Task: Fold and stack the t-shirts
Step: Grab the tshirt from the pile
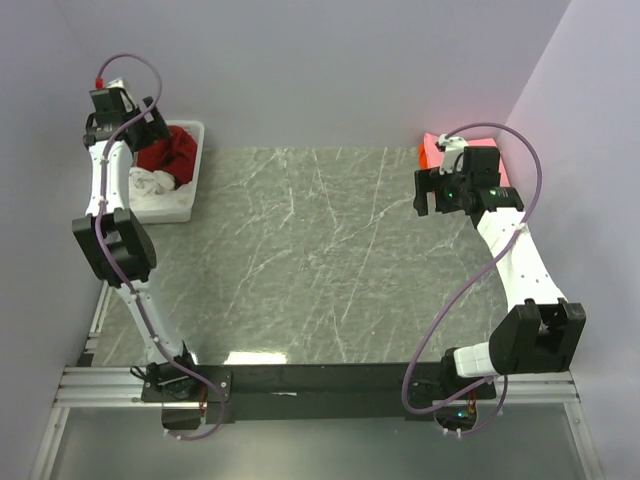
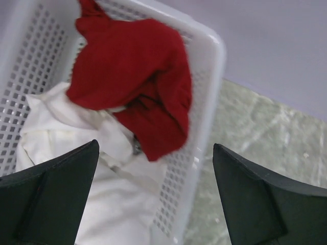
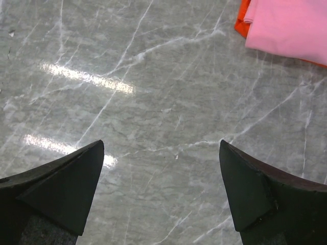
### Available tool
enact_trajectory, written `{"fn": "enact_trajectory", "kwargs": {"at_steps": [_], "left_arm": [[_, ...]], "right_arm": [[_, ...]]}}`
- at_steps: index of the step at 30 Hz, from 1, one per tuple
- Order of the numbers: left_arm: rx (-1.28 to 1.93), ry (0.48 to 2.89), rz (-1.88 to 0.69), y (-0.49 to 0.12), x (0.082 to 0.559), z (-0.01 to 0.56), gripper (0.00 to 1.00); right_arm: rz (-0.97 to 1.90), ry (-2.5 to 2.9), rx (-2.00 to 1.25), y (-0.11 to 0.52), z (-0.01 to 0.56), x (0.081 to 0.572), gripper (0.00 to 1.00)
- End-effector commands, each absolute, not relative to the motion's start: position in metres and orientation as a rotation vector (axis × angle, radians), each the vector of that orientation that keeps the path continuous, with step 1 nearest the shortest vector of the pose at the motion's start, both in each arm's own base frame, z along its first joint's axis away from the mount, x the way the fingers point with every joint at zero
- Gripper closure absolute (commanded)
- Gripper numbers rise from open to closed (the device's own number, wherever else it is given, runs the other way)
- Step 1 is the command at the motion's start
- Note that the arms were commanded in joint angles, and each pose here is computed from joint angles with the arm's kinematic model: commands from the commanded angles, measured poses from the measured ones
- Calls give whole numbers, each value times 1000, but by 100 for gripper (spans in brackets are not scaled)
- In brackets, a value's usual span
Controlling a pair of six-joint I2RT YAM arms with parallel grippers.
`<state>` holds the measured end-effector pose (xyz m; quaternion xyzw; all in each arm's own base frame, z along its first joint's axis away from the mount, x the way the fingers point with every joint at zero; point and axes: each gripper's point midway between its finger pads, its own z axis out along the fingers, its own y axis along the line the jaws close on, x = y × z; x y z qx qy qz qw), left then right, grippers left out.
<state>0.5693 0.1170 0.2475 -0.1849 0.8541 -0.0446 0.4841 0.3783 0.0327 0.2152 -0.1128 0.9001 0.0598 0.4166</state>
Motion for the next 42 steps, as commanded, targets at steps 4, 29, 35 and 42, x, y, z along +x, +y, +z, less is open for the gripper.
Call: {"fn": "enact_trajectory", "kwargs": {"at_steps": [4,29,35,42], "left_arm": [[-499,1898,-60,168,606,254,1],[-197,1747,-227,155,671,241,100],[-78,1559,-200,141,645,357,100],[32,1427,-378,78,582,463,100]], "right_arm": [[149,2209,-306,35,232,381,0],[105,2291,-341,28,215,388,0],[121,2244,-323,32,232,389,0],[157,2171,-294,37,250,381,0]]}}
